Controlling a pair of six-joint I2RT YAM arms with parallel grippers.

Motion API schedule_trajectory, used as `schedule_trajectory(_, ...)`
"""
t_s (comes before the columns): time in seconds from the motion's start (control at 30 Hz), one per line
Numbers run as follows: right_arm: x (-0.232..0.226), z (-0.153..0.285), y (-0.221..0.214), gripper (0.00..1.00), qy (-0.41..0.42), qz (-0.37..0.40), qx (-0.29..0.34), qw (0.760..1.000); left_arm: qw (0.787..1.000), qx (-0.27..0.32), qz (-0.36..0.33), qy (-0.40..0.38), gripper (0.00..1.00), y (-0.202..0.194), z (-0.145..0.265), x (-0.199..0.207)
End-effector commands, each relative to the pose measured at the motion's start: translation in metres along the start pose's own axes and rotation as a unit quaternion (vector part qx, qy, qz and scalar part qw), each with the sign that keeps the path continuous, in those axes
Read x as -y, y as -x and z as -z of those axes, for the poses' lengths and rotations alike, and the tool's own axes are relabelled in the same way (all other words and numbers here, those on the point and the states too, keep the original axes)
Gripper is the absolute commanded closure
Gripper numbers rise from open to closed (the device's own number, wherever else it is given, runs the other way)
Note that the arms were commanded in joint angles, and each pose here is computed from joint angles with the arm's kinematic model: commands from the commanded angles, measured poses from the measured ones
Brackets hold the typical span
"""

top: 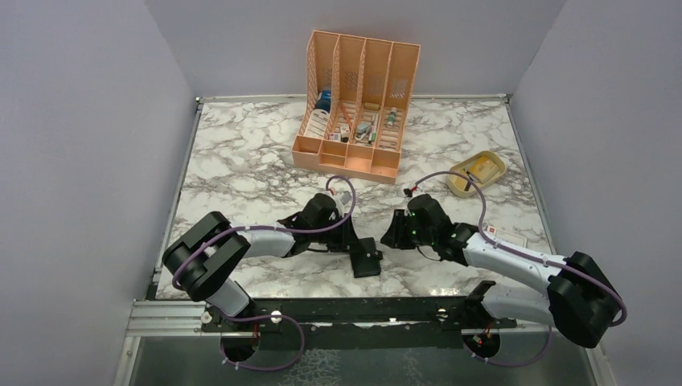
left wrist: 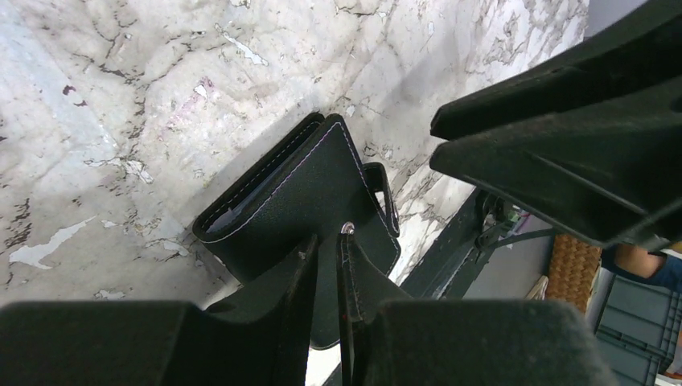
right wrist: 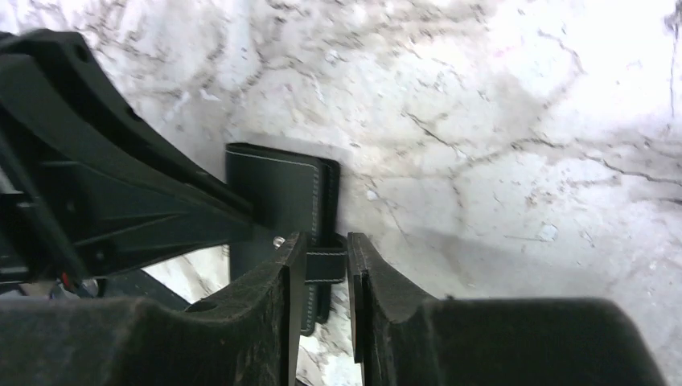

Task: Put the credit cards into the card holder
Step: Close the card holder at the center of the board.

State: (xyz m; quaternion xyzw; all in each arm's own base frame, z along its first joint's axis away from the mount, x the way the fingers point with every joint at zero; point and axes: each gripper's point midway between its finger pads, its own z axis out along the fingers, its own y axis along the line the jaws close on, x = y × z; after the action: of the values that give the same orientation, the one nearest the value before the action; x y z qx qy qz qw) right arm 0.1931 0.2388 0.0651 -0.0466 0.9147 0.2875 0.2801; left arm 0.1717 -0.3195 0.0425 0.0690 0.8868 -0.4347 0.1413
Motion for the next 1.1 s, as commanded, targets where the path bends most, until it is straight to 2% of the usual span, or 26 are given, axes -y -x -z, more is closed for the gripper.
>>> schedule_trajectory(0.0, 0.002, 0.002, -0.011, 0.75, 0.031, -0.010, -0.023, 0.999, 1.000, 0.003, -0.008, 0.005, 0.81, -0.002, 0.003, -0.003)
schedule_trajectory(0.27, -0.012, -0.001, -0.023, 0.75, 0.091, -0.043, -0.041, 0.994, 1.000, 0.005, -0.008, 0.007, 0.81, 0.001, 0.003, -0.001)
schedule_trajectory(0.77, -0.016, -0.012, -0.032, 0.83, 0.114, -0.040, -0.058, 0.991, 1.000, 0.007, -0.006, 0.012, 0.81, 0.001, 0.004, -0.003)
schedule_trajectory(1.07, -0.013, -0.014, -0.037, 0.83, 0.109, -0.053, -0.070, 0.990, 1.000, 0.006, -0.004, 0.014, 0.81, -0.001, 0.004, -0.004)
